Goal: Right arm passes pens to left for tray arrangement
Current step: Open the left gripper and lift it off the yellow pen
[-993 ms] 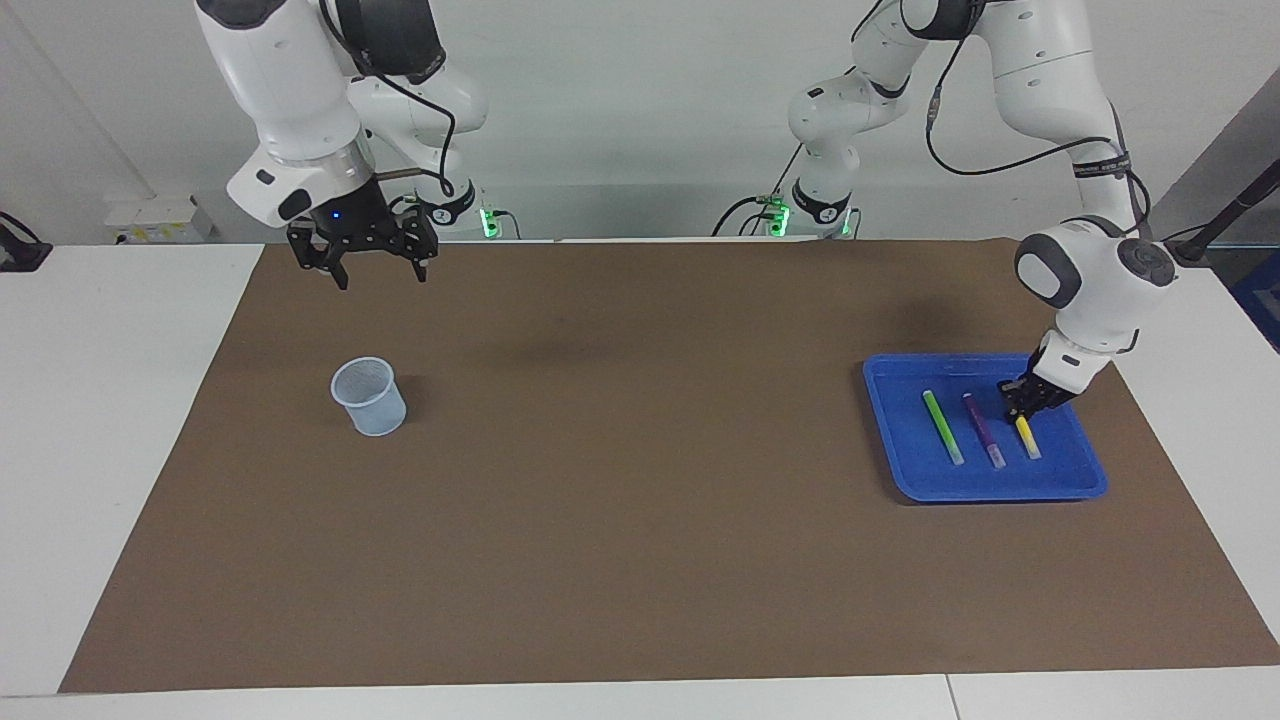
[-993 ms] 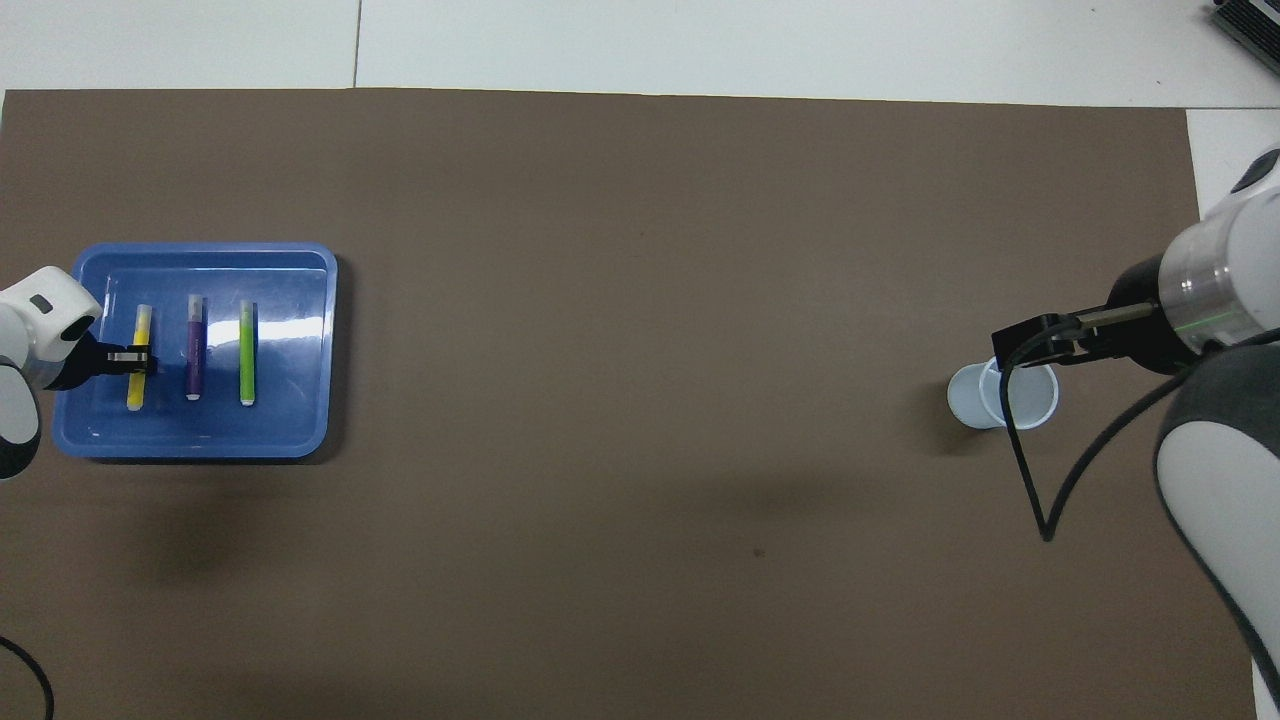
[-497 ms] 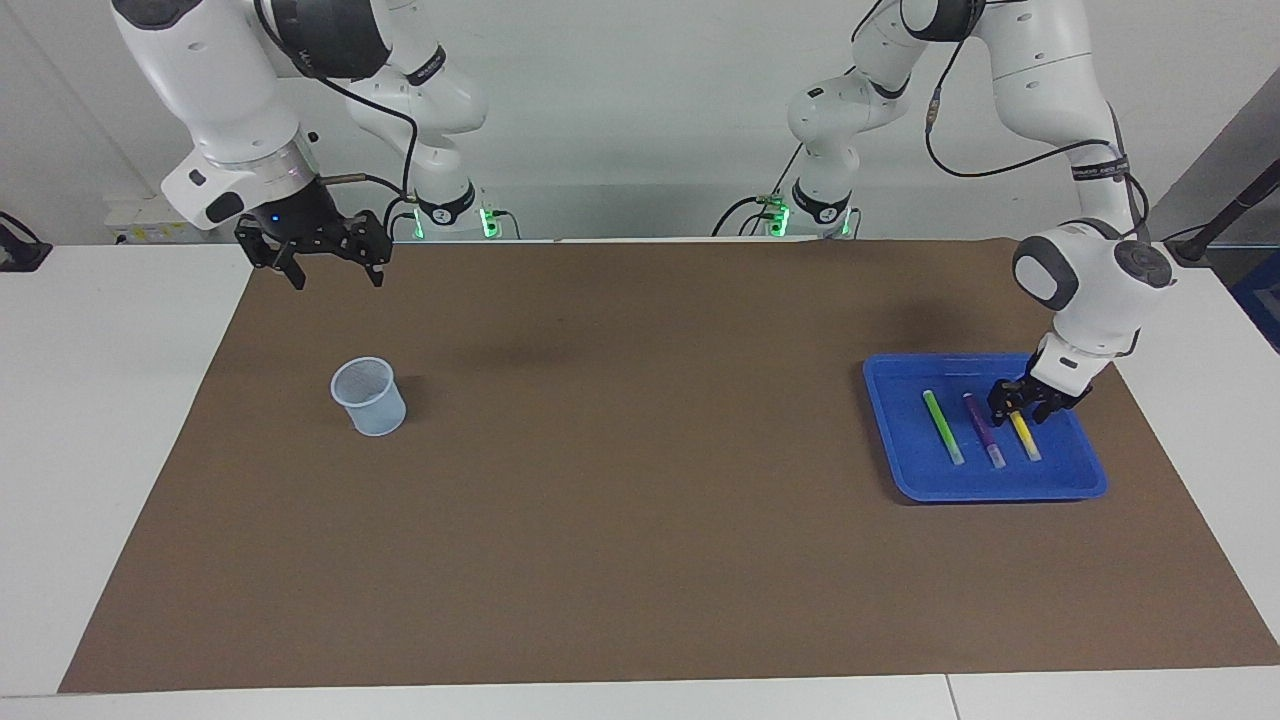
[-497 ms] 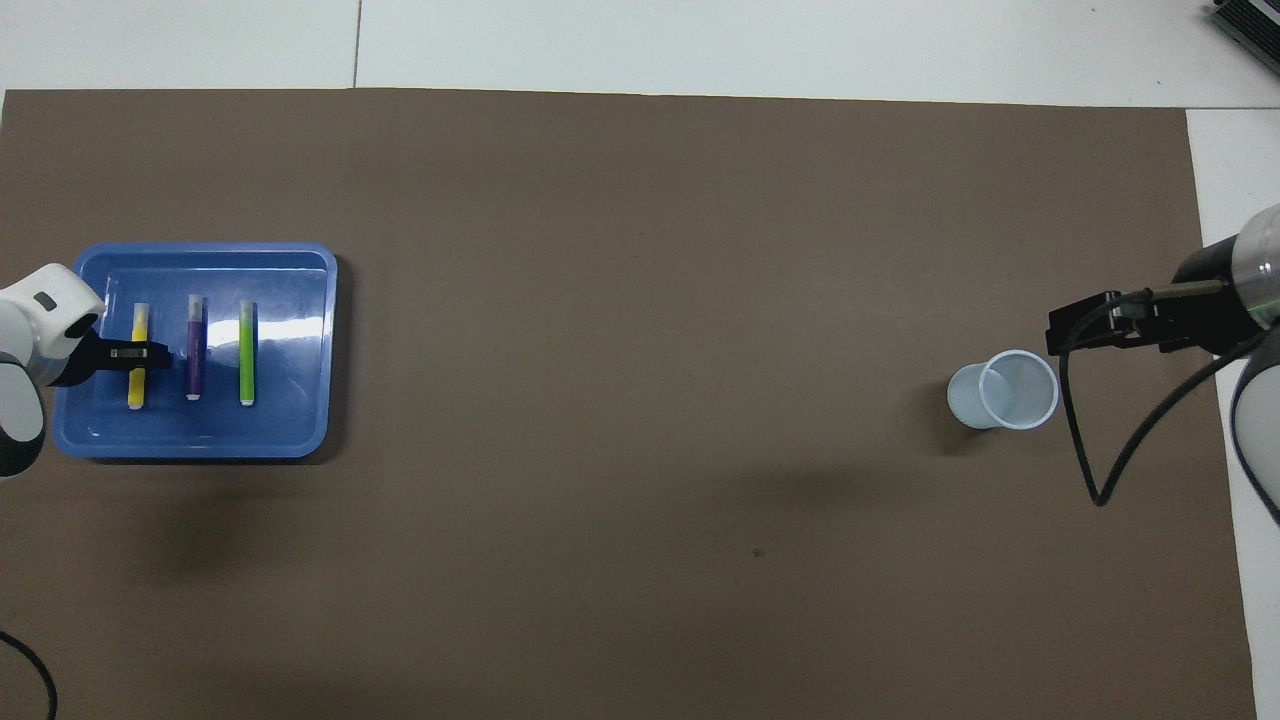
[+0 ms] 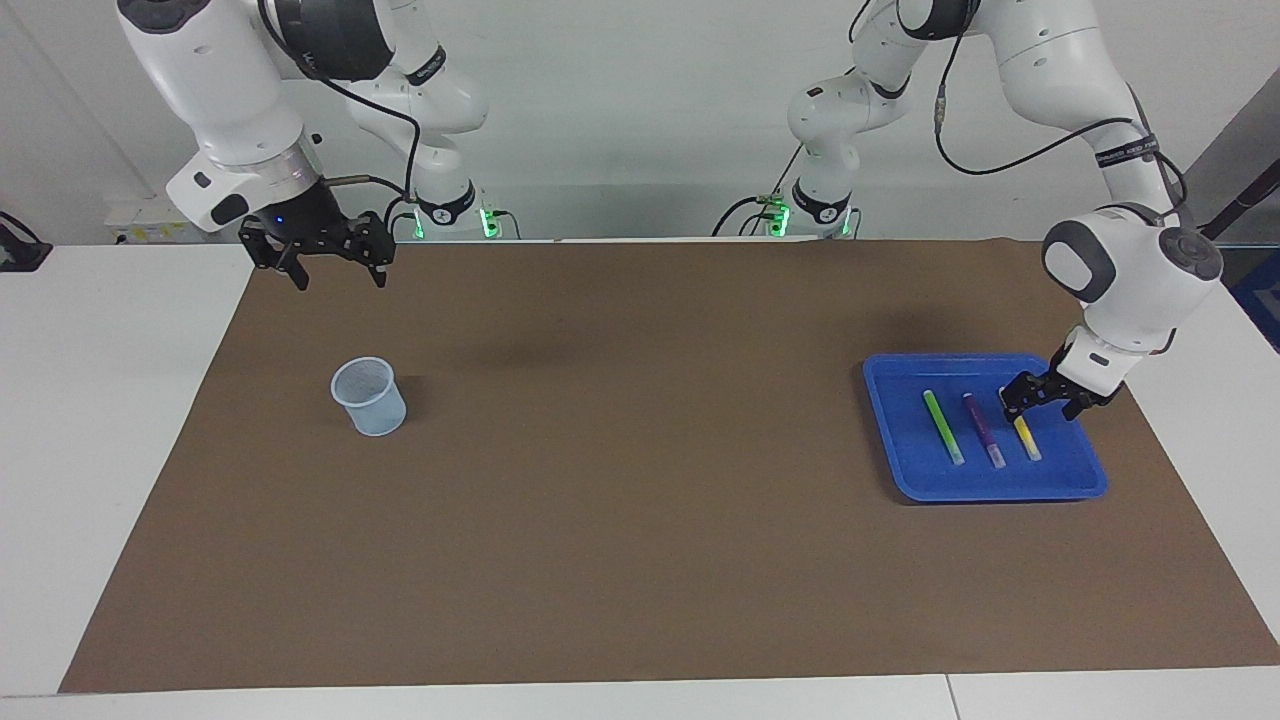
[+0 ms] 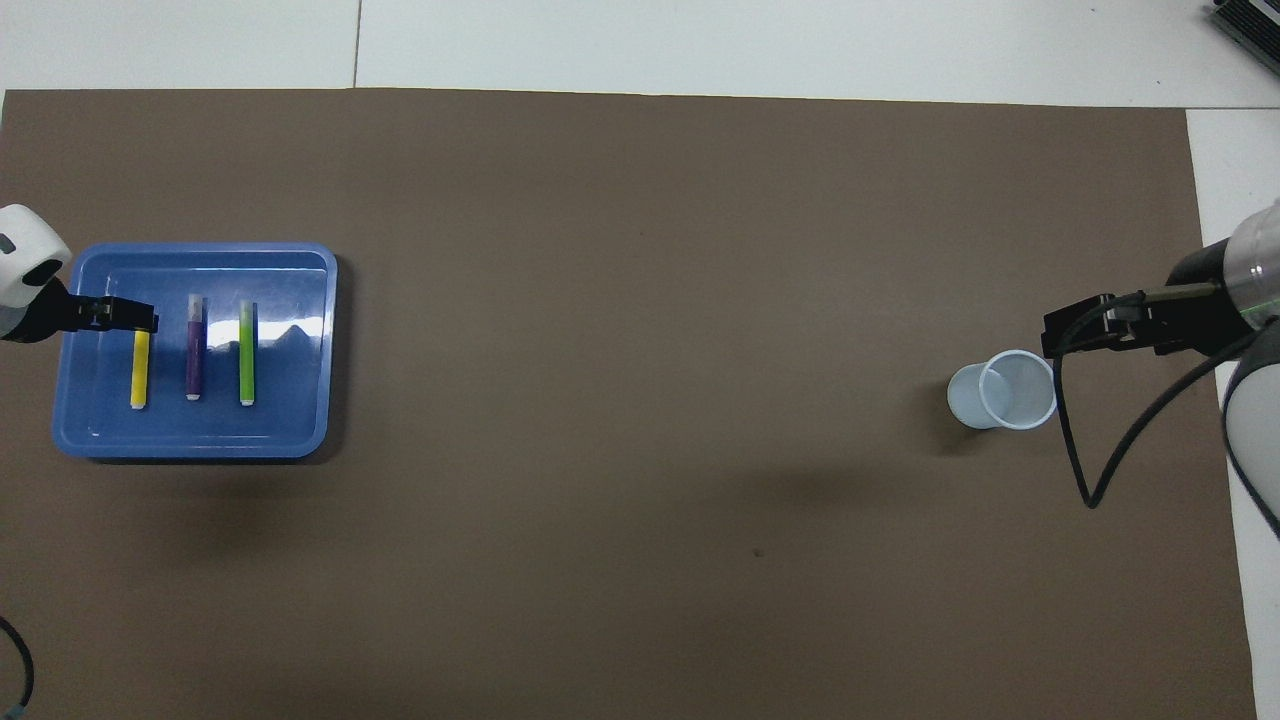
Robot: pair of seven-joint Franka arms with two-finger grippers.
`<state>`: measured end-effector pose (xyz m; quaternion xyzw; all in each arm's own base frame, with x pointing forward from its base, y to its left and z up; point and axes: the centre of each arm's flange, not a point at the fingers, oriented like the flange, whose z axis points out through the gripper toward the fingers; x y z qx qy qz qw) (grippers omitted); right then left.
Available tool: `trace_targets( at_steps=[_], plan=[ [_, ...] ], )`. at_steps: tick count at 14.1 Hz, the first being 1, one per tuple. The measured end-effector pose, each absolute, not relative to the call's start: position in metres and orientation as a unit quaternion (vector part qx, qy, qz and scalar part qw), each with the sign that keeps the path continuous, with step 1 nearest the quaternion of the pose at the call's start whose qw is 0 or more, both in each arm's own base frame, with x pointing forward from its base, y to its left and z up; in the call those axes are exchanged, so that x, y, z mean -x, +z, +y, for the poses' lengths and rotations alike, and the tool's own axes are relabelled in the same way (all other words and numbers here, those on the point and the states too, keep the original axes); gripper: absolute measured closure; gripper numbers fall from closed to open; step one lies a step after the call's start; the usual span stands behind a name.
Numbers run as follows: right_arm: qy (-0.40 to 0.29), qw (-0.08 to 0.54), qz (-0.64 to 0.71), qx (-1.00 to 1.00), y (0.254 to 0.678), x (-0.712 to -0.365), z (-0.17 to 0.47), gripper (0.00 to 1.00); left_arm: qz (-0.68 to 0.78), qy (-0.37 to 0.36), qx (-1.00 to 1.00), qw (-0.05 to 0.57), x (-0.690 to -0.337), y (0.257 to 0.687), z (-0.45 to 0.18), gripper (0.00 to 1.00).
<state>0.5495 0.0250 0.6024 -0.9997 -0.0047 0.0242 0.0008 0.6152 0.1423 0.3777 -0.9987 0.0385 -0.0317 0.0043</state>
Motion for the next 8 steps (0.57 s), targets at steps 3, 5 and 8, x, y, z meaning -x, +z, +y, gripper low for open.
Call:
trace_targets(
  at_steps=[3,5,8],
  plan=[
    [0.024,0.001,-0.004,1.0,0.602,-0.55,0.025,0.0,0.032,-0.038,0.999,0.006,-0.625,0.421,0.133,0.0],
    [0.024,0.001,-0.004,1.0,0.602,-0.55,0.024,0.0,0.014,-0.037,0.999,0.005,-0.629,0.451,0.117,0.0],
    [0.024,0.001,-0.004,1.0,0.602,-0.55,0.024,0.0,-0.013,-0.031,0.999,0.002,-0.634,0.494,0.075,0.0]
  ],
)
